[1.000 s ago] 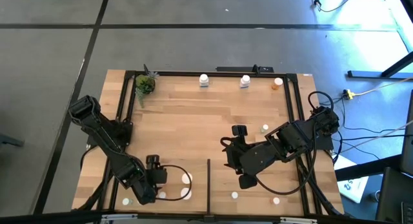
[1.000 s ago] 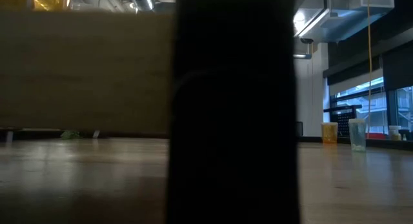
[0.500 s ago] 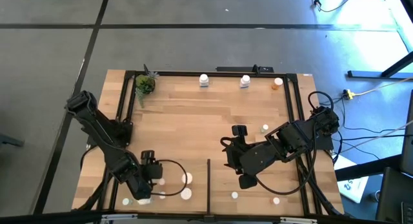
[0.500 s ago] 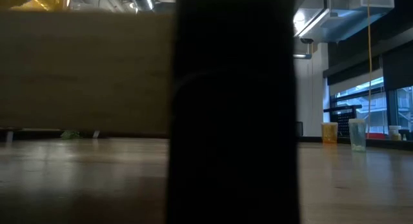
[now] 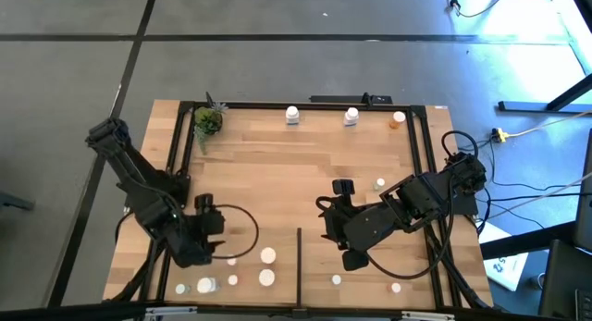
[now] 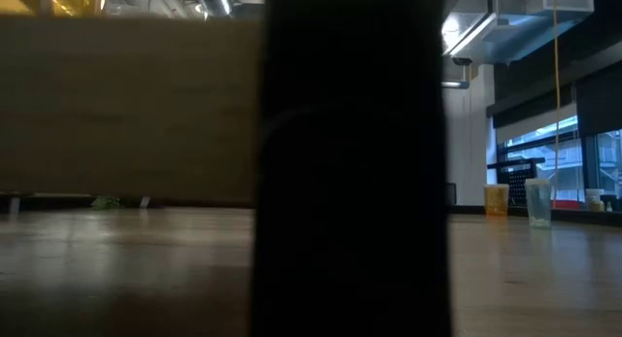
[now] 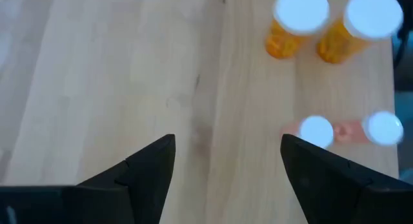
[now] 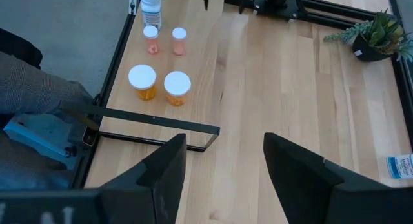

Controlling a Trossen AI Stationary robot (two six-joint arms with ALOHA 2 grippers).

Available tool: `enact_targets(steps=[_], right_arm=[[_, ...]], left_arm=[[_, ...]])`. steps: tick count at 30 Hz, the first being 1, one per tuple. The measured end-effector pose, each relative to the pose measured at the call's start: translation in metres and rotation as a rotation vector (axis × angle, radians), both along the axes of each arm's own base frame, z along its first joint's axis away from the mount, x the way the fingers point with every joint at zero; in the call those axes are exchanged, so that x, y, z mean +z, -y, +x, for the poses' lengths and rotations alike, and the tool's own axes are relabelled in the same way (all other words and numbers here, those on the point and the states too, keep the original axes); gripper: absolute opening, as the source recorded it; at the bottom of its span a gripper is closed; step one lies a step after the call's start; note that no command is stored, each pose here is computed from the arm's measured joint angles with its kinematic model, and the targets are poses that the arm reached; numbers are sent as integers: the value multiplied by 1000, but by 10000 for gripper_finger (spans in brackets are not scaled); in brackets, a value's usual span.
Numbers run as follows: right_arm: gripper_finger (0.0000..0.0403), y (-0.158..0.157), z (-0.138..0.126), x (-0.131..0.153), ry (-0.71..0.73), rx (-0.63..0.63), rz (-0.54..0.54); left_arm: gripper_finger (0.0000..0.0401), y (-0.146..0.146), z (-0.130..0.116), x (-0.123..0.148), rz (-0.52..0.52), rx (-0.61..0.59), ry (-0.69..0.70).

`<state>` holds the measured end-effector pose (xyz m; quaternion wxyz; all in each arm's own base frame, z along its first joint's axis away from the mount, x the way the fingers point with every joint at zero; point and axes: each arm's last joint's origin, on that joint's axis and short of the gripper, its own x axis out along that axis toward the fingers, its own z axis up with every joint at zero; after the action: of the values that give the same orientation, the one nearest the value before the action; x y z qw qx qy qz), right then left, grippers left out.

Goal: Pick and place medicine bottles onto shelf by color
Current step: Put the bottom green pill bottle on the shelf aligned with the other green pill bottle

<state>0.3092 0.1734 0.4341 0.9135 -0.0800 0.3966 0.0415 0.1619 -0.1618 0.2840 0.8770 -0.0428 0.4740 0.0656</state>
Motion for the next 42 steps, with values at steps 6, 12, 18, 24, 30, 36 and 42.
enact_targets(steps=[6,12,18,24,30,36,42], right_arm=[[209,0,0,0,0,1,-1],[209,0,0,0,0,1,0],[209,0,0,0,5,9,-5],[209,-3,4,4,49,6,39],[209,6,2,0,-10,-126,88],[209,40,-7,-14,-148,-533,63],[209,59,-1,-31,-250,-578,90]], left_arm=[[273,-20,10,4,19,96,14],[273,-37,21,3,36,157,-11],[273,-43,25,3,48,166,-17],[273,-43,26,3,45,168,-14],[273,-43,26,3,41,168,-8],[273,-42,27,4,39,167,-5],[273,-42,27,4,37,166,-3]])
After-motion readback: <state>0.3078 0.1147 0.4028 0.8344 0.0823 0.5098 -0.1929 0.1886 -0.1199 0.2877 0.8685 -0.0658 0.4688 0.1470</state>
